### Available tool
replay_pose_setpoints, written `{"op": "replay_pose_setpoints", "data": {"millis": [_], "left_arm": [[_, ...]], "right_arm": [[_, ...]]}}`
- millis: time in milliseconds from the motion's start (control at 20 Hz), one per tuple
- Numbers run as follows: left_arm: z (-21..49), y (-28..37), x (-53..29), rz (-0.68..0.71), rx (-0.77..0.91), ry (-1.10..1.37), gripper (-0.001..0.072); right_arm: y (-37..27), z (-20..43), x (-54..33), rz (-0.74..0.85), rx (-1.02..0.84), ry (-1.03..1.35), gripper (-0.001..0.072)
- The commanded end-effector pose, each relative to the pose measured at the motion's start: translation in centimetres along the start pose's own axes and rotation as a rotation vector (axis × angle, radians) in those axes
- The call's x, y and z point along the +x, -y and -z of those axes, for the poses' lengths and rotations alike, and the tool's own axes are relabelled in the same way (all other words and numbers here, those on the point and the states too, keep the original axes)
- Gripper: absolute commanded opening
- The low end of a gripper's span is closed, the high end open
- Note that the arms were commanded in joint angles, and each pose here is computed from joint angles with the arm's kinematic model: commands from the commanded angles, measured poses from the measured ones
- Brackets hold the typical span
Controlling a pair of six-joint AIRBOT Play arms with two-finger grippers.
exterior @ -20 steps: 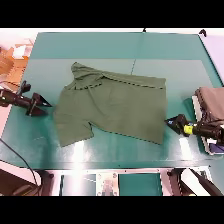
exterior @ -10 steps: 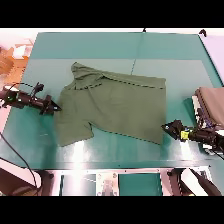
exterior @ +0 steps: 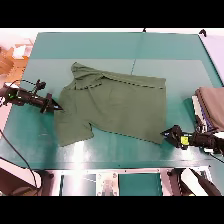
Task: Fold the shirts.
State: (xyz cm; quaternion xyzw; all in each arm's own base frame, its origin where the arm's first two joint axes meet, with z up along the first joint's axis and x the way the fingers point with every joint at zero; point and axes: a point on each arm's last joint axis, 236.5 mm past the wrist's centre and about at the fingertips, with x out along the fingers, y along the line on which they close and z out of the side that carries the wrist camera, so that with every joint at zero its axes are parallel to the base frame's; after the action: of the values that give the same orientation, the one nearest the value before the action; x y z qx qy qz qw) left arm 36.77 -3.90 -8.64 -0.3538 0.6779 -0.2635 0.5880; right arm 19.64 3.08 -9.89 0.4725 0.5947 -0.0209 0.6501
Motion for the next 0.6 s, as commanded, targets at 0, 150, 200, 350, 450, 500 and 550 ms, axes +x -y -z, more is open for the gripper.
{"op": "replay_pose_setpoints", "data": {"millis": [0, 150, 200, 350, 450, 500, 550], "left_arm": [[0.2, 0.1, -0.1, 0.003, 0.001, -0.007, 0.0025], [0.1, 0.2, -0.1, 0.005, 0.001, -0.004, 0.0025], [0.1, 0.2, -0.1, 0.005, 0.001, -0.003, 0.0025], [0.0, 0.2, -0.1, 0.004, 0.001, -0.001, 0.0025], [0.0, 0.2, -0.1, 0.004, 0.001, -0.002, 0.0025], [0.1, 0.2, -0.1, 0.005, 0.001, -0.003, 0.0025], [0.1, 0.2, -0.1, 0.006, 0.001, -0.003, 0.0026]], "right_arm": [[1.4, 1.0, 0.7, 0.036, 0.078, -0.02, 0.0452], [0.8, 0.9, 1.4, -0.012, 0.088, 0.002, 0.0449], [0.6, 1.1, 1.6, -0.031, 0.09, 0.001, 0.0448], [-0.3, 1.1, 1.8, -0.077, 0.08, 0.005, 0.0421], [-0.2, 1.4, 2.0, -0.079, 0.085, -0.001, 0.042], [-0.2, 1.8, 2.1, -0.081, 0.09, -0.014, 0.0419], [0.1, 2.4, 2.4, -0.081, 0.094, -0.029, 0.04]]}}
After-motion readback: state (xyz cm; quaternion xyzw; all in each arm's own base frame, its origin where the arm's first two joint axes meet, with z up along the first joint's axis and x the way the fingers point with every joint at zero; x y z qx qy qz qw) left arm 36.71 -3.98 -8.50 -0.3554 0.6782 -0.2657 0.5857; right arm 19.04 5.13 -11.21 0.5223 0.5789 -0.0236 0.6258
